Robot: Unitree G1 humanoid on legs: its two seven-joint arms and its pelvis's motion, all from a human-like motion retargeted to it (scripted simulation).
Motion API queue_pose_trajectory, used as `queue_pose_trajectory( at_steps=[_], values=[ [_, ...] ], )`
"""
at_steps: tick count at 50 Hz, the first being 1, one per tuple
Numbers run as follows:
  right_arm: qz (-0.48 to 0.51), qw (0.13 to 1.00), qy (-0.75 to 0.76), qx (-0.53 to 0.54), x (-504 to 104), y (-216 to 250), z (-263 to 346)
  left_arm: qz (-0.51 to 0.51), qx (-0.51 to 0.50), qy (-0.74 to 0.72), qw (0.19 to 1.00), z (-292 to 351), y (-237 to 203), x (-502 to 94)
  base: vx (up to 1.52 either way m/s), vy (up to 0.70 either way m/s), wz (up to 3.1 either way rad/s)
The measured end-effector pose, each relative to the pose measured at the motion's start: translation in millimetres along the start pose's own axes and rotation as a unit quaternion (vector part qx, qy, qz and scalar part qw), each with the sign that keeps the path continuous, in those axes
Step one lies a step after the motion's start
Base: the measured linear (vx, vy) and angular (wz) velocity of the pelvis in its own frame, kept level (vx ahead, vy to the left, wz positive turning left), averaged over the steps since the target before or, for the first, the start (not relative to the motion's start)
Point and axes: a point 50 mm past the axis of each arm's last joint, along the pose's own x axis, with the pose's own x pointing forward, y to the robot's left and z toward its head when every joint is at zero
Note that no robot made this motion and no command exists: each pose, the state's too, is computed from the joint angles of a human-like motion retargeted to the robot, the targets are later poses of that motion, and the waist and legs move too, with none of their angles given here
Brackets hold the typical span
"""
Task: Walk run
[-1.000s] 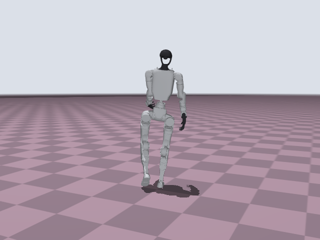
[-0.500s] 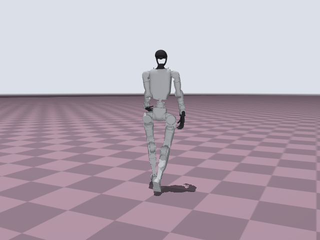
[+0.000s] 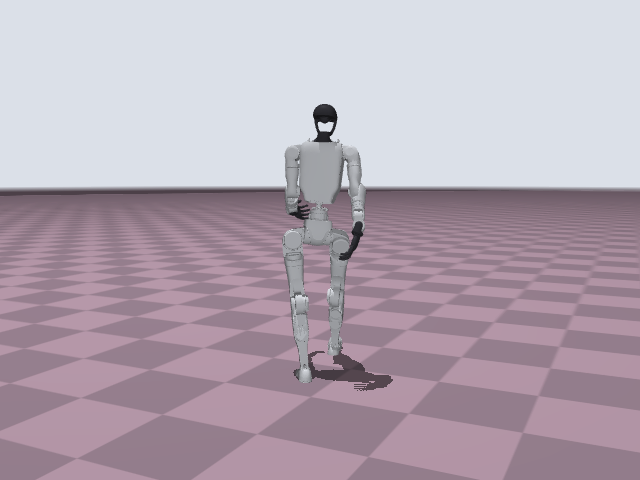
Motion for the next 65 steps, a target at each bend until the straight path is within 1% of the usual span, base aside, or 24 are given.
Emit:
queue_pose_trajectory(
  at_steps=[5,8,10,14,20,24,27,31,35,38,42,46,49,54,58,62,65],
  values=[
    [0.002,0.998,0.000,0.059,2,7,-7,-0.017,-0.010,0.018,1.000,-11,-5,-5,0.87,-0.51,0.49],
    [0.004,0.999,0.007,0.053,2,8,-9,-0.019,-0.014,0.042,0.999,-22,-6,-13,0.76,-0.47,0.87],
    [0.004,0.999,0.003,0.039,2,6,2,-0.022,-0.013,0.052,0.998,-27,-8,-15,0.79,-0.57,0.22],
    [-0.040,0.999,-0.019,-0.018,-4,-12,52,0.006,-0.031,0.056,0.998,-36,-13,-19,0.72,-0.47,-0.02],
    [-0.170,0.970,-0.123,-0.126,-36,-37,163,0.031,-0.041,0.056,0.997,-38,-3,-29,0.56,-0.37,-0.54],
    [-0.215,0.929,-0.221,-0.204,-71,-38,236,0.051,-0.031,0.059,0.996,-38,6,-37,0.59,-0.29,-1.04],
    [-0.234,0.895,-0.296,-0.239,-102,-34,281,0.058,-0.026,0.059,0.996,-37,9,-39,0.53,-0.22,-0.75],
    [-0.264,0.851,-0.376,-0.255,-139,-29,320,0.063,-0.037,0.055,0.996,-38,7,-39,0.62,-0.22,-0.68],
    [-0.288,0.823,-0.423,-0.247,-157,-27,334,0.059,-0.043,0.055,0.996,-40,6,-42,0.83,-0.22,-0.37],
    [-0.282,0.827,-0.422,-0.241,-149,-27,327,0.054,-0.040,0.064,0.996,-42,7,-46,0.76,-0.17,-0.10],
    [-0.246,0.871,-0.358,-0.231,-110,-27,291,0.054,-0.030,0.080,0.995,-47,12,-56,0.96,-0.16,-0.66],
    [-0.211,0.930,-0.215,-0.212,-55,-27,220,0.062,-0.024,0.091,0.994,-51,18,-69,1.12,-0.18,0.18],
    [-0.201,0.953,-0.097,-0.206,-30,-28,161,0.067,-0.029,0.095,0.993,-50,23,-69,0.83,-0.18,0.06],
    [-0.138,0.969,0.046,-0.200,-10,-27,71,0.070,-0.018,0.094,0.993,-47,19,-56,0.74,-0.13,0.05],
    [-0.089,0.981,0.089,-0.144,-4,-17,17,0.060,-0.010,0.089,0.994,-42,15,-46,0.70,-0.17,1.11],
    [-0.052,0.988,0.120,-0.080,-2,-5,-19,0.047,-0.001,0.074,0.996,-34,14,-38,0.61,-0.23,0.53],
    [-0.031,0.990,0.131,-0.047,0,5,-32,0.041,-0.001,0.069,0.997,-32,14,-36,0.63,-0.29,0.36]
  ],
)
